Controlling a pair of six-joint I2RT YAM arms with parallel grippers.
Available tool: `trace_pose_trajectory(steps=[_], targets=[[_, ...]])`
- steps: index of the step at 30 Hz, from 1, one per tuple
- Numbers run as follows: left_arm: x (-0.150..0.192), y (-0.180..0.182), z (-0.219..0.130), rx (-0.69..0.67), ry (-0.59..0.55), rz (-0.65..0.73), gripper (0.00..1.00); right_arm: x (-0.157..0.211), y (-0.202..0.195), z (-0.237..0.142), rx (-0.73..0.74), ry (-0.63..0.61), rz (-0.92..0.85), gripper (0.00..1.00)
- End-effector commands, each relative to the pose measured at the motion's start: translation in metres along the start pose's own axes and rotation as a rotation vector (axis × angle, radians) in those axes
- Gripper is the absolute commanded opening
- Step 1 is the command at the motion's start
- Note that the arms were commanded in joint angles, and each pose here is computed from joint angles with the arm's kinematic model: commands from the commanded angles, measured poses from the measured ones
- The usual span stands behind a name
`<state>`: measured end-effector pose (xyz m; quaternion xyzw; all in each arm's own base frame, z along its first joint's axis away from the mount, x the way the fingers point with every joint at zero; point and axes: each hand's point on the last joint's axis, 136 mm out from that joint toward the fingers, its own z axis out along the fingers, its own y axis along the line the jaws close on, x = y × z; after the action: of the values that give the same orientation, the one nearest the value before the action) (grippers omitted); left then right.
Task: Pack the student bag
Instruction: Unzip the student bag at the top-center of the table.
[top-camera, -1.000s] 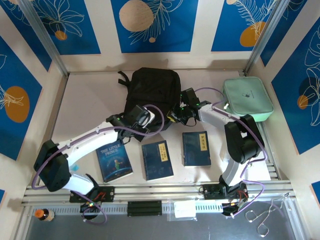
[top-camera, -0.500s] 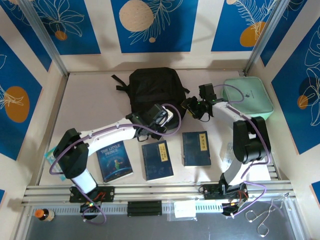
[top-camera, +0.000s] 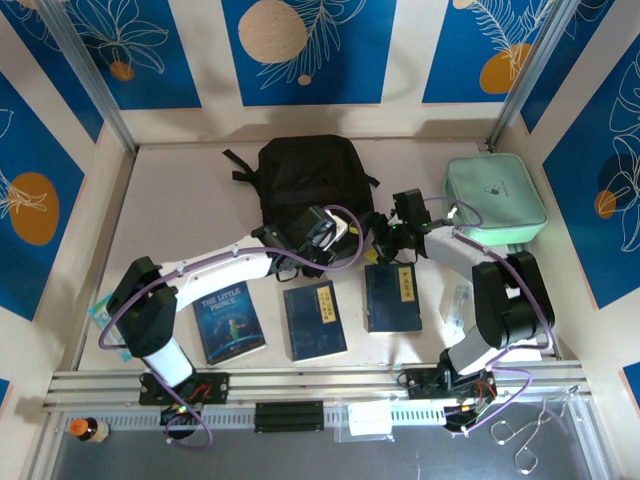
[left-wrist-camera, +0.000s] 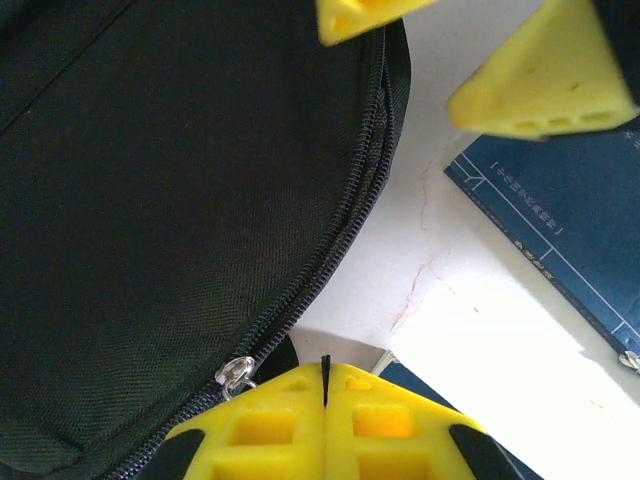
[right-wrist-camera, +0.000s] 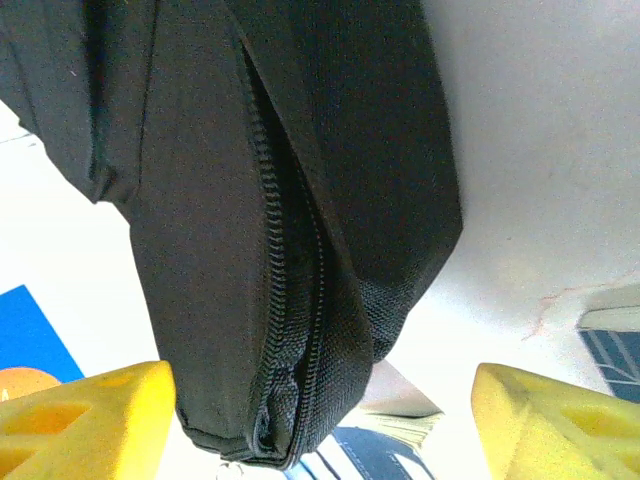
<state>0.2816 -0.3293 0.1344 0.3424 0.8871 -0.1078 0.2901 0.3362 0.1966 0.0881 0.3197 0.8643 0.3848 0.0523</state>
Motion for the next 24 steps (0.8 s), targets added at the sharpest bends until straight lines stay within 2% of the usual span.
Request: trace_pose_trajectory(steps=[1,4,8,11,14,24], targets=[[0.003,0.002,0.003,-0.019,0.004,0.010,0.00,0.010,0.019,0.011,-0.042,0.064,0.025,0.73],[0.006,0.003,0.002,-0.025,0.009,0.011,0.00,0.013,0.017,0.022,-0.020,0.069,0.044,0.65],[0.010,0.013,-0.004,-0.075,0.023,0.000,0.00,0.009,0.009,0.027,0.027,0.056,0.070,0.43],[0.017,0.033,-0.011,-0.148,0.031,-0.017,0.00,0.000,0.003,0.025,0.053,0.016,0.069,0.28],[0.031,0.057,-0.017,-0.198,0.033,-0.081,0.00,-0.009,-0.003,0.019,0.076,-0.025,0.069,0.19],[0.063,0.109,-0.027,-0.246,0.010,-0.259,0.00,-0.021,-0.003,0.008,0.099,-0.076,0.046,0.16]])
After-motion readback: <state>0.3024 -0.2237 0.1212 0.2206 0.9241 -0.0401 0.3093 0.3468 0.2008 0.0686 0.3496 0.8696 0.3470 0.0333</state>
